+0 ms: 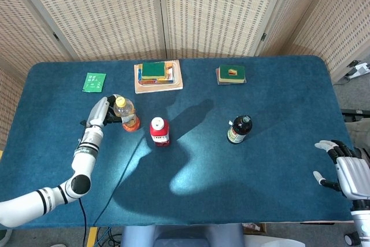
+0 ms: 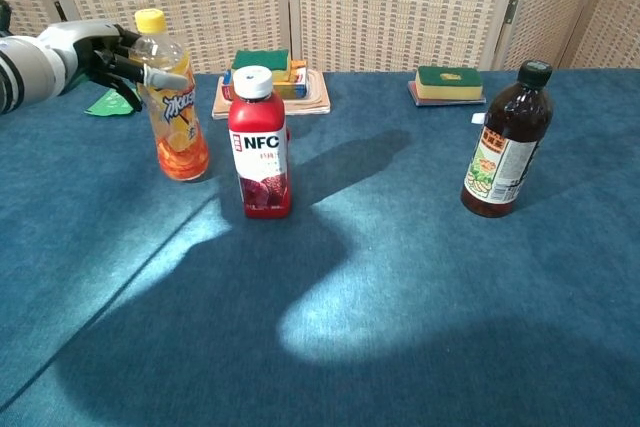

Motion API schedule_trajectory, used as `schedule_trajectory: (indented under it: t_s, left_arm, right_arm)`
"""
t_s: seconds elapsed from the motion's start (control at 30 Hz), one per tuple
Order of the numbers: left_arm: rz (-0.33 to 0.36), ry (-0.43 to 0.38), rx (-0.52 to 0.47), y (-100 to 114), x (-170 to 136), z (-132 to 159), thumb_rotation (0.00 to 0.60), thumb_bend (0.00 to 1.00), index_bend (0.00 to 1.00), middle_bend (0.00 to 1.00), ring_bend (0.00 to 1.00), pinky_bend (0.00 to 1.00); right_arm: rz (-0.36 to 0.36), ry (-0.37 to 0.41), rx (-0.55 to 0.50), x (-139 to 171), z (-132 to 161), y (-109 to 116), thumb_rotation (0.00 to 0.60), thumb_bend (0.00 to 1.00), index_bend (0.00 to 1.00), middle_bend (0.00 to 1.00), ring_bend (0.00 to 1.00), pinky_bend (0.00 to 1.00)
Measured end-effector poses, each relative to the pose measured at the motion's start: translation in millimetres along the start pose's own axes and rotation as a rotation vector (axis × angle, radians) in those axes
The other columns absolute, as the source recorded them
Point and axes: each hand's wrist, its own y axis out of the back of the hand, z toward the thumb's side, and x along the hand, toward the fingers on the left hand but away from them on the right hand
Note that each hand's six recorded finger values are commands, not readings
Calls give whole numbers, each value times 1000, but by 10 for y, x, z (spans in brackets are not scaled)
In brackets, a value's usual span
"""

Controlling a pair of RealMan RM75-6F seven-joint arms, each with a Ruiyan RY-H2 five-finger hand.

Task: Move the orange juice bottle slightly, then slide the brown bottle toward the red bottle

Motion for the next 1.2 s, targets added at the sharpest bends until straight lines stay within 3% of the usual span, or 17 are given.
schedule_trajectory:
  t_s: [0.37,0.67,1.2]
  left_arm:
    - [-1,-80,94,189,-405,104,600,144,535,487,454,473]
    - [-51,-96,119,116,-668,15,600,144,524,488,451,473]
    - [-36,-81,166,-38,-588,-143,600,144,507,488,442,473]
  right_arm:
    - [7,25,6,29,73,-25,600,240,275,241,139,292]
    - [-7,28,4,50,83,16,600,240,275,242,139,292]
    - [-20,31,-2,71,76,72,600,240,276,242,139,292]
